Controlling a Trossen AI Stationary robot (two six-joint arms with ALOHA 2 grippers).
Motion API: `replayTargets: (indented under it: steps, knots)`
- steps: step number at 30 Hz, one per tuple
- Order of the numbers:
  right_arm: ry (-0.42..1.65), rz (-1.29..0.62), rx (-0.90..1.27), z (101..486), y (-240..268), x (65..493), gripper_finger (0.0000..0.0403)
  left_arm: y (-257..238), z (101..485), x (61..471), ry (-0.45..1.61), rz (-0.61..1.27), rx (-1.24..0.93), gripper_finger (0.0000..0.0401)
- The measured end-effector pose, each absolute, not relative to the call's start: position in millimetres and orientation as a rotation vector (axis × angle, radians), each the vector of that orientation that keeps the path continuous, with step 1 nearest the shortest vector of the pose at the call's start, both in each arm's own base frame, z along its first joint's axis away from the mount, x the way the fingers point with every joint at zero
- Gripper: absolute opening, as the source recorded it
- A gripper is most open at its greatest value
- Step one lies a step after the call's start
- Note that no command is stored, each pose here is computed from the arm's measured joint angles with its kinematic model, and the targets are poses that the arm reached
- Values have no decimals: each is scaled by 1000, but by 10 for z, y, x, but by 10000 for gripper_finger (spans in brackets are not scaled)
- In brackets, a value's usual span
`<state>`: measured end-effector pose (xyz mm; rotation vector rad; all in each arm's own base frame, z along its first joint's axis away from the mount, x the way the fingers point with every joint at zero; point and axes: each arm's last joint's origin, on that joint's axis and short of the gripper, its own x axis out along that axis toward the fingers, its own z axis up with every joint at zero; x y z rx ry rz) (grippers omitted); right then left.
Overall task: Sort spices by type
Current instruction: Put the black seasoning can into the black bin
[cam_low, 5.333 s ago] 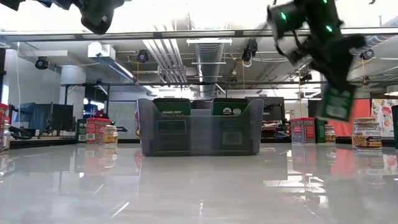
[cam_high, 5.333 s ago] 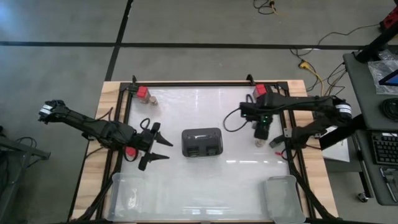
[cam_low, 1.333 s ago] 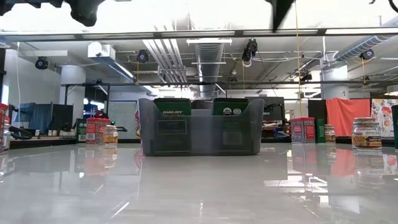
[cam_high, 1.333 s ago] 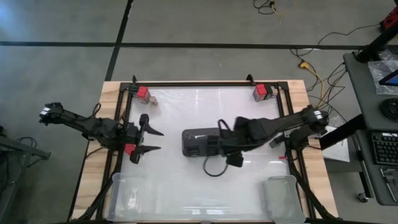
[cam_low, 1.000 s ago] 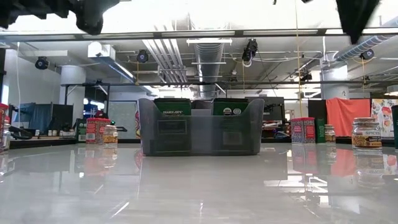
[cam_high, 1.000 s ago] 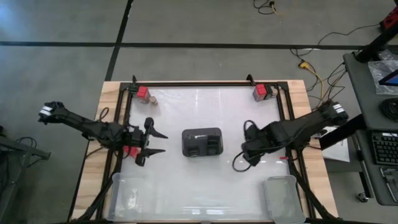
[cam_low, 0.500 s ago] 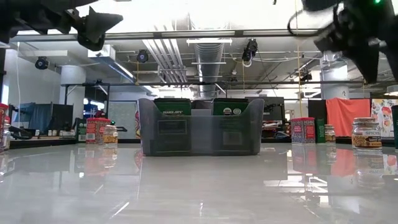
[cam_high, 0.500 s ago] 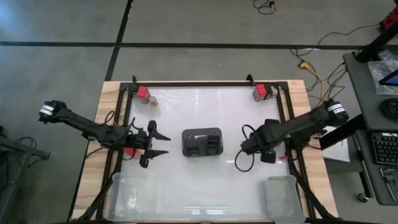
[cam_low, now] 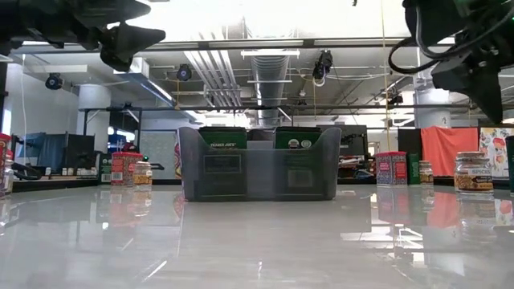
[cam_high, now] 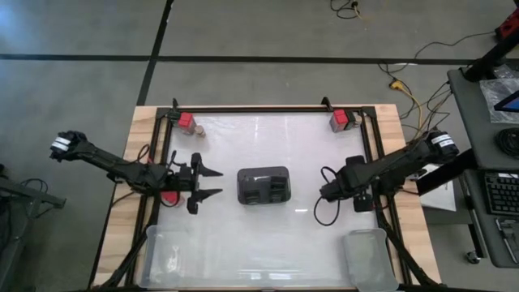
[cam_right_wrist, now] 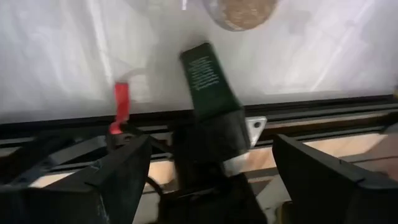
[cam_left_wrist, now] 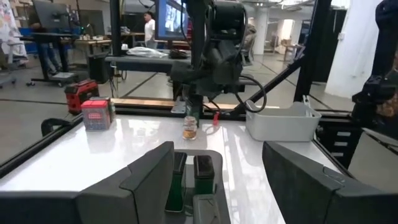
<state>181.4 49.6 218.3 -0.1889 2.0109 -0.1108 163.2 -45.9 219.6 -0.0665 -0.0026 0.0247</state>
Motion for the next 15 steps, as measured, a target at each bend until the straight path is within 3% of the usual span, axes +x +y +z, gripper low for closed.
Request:
replayTargets:
  steps: [10,15]
  knots:
    - [2085,-59,-278,1995,430,1664,323,-469,2156,1662,22,25,-45,230]
    - [2122,-82,-259,1906,369,1629,296,-467,2169,1655,13,25,-46,230]
